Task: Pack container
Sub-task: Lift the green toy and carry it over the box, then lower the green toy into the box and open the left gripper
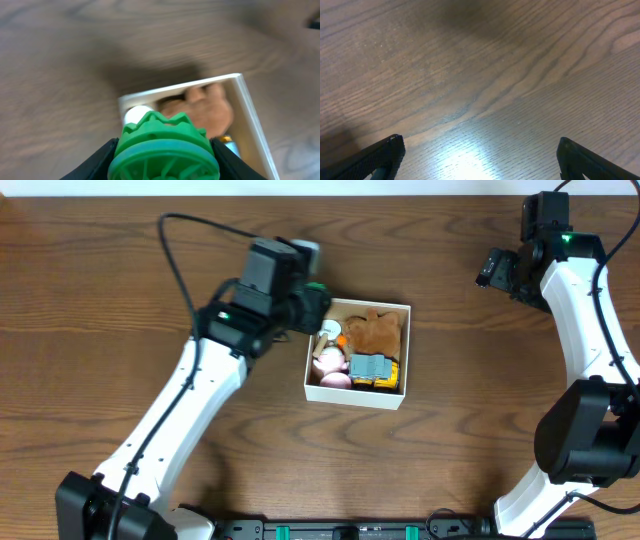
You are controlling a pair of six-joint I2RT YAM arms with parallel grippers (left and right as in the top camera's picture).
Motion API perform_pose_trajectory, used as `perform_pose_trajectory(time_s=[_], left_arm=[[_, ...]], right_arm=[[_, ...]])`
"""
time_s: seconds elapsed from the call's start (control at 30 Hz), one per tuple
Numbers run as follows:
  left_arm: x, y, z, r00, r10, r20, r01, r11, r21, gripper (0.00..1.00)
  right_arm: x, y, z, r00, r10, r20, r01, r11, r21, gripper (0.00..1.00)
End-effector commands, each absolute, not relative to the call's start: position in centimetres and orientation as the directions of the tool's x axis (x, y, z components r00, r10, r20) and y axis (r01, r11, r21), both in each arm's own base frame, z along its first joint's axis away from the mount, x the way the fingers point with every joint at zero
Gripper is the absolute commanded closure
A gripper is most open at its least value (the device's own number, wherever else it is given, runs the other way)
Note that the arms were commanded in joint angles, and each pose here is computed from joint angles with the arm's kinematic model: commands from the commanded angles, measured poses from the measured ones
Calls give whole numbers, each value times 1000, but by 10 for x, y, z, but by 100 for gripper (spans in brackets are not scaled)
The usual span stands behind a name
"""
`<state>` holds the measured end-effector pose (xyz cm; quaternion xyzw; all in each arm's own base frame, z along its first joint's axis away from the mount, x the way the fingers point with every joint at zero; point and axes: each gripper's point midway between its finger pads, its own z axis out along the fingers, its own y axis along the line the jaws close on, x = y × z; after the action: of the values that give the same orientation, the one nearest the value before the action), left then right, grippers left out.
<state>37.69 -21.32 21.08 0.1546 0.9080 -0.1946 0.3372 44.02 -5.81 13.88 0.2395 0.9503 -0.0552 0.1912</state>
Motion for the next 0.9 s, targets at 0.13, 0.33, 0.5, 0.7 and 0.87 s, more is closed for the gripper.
perform_pose_trajectory(time_s=[0.13, 0.33, 0.5, 0.7, 0.87], left_arm=[[381, -239, 210, -655, 246, -715, 515, 838, -183, 63], [378, -241, 176, -714, 284, -640, 504, 843, -188, 63], [374, -248, 161, -729, 310, -610, 514, 837, -188, 63], [373, -248, 143, -755, 325, -569, 506, 842, -189, 62], [372, -247, 123, -780, 340, -526, 497, 847, -190, 55]], right_arm=[[442, -63, 158, -786, 443, -431, 490, 872, 2, 1], [442, -63, 158, -786, 443, -431, 490, 872, 3, 1], [442, -63, 158, -786, 443, -431, 490, 872, 3, 1], [442, -63, 158, -786, 443, -431, 490, 872, 2, 1], [442, -63, 158, -786, 443, -431, 490, 872, 2, 1]])
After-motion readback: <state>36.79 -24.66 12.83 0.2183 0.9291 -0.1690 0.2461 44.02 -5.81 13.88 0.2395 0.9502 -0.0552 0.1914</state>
